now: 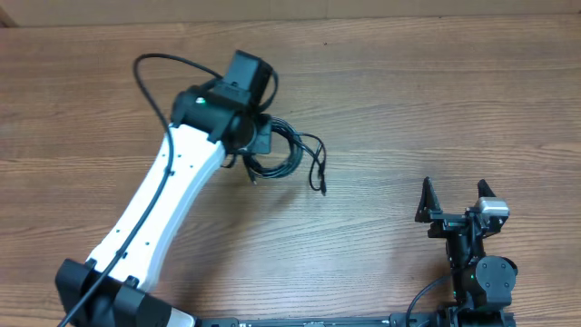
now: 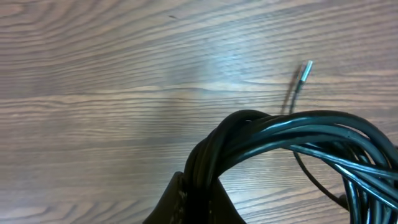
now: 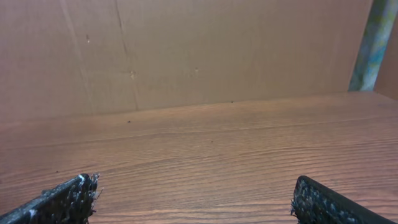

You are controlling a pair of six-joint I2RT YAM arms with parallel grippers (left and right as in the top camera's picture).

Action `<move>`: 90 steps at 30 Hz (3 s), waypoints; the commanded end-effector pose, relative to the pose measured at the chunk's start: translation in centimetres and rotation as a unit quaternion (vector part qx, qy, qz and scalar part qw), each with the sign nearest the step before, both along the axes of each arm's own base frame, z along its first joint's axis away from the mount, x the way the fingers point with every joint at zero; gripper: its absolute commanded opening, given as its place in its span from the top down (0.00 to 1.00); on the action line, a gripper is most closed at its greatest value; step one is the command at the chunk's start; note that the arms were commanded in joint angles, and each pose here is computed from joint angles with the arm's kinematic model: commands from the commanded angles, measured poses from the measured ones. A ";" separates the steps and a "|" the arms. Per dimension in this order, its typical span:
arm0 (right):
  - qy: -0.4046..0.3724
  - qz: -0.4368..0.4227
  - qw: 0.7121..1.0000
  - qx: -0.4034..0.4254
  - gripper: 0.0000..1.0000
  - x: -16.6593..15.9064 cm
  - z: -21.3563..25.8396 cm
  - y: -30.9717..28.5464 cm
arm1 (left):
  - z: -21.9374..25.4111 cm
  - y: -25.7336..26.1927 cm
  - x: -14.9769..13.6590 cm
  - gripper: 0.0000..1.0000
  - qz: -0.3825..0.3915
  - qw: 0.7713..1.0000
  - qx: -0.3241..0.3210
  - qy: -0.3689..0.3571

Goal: Untangle cables
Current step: 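Lift the cable coil with the left gripper and pull it left, then move the right gripper toward the hanging cables below the left gripper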

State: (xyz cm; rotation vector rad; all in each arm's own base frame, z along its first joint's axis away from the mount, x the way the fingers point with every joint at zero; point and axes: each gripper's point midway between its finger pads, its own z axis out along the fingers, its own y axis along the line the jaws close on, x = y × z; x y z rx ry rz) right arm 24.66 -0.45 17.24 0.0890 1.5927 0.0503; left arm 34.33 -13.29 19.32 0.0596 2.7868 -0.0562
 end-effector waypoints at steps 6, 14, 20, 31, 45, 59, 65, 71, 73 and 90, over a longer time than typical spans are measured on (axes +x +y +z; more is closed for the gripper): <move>-0.002 0.000 1.000 -0.002 0.00 0.0 -0.2 0.0 | 1.3 0.9 0.9 0.96 0.010 1.000 0.000 -0.024; -0.002 0.000 1.000 -0.002 0.00 0.0 -0.2 0.0 | 1.8 0.9 0.7 0.96 0.014 0.999 -0.005 -0.031; -0.002 0.000 1.000 -0.002 0.00 0.0 -0.2 0.0 | 2.0 0.8 1.0 0.95 0.019 0.999 -0.010 -0.037; -0.002 0.000 1.000 -0.002 0.00 0.0 -0.2 0.0 | 2.2 0.7 1.4 0.96 0.019 0.999 -0.012 -0.046; -0.004 0.000 1.000 -0.002 0.00 0.0 -0.1 0.0 | 2.3 0.6 1.6 0.96 0.023 0.998 -0.016 -0.051; 0.008 0.164 0.973 0.163 0.00 -0.8 0.5 5.7 | 4.9 1.0 0.7 0.96 0.039 0.995 -0.039 -0.080; -0.005 0.177 0.952 0.251 0.00 -0.8 2.0 6.0 | 5.9 1.1 0.2 0.96 0.051 0.993 -0.050 -0.090; 0.003 0.194 0.944 0.266 0.00 -0.4 3.6 6.6 | 5.7 1.1 -0.1 0.96 0.066 0.993 -0.058 -0.081; 0.016 0.197 0.944 0.263 0.00 0.0 4.3 6.8 | 5.7 1.1 -0.1 0.96 0.066 0.993 -0.058 -0.081; 0.235 0.355 0.838 0.341 0.00 8.6 5.9 13.3 | 5.9 1.0 0.3 0.96 0.080 0.991 -0.069 -0.088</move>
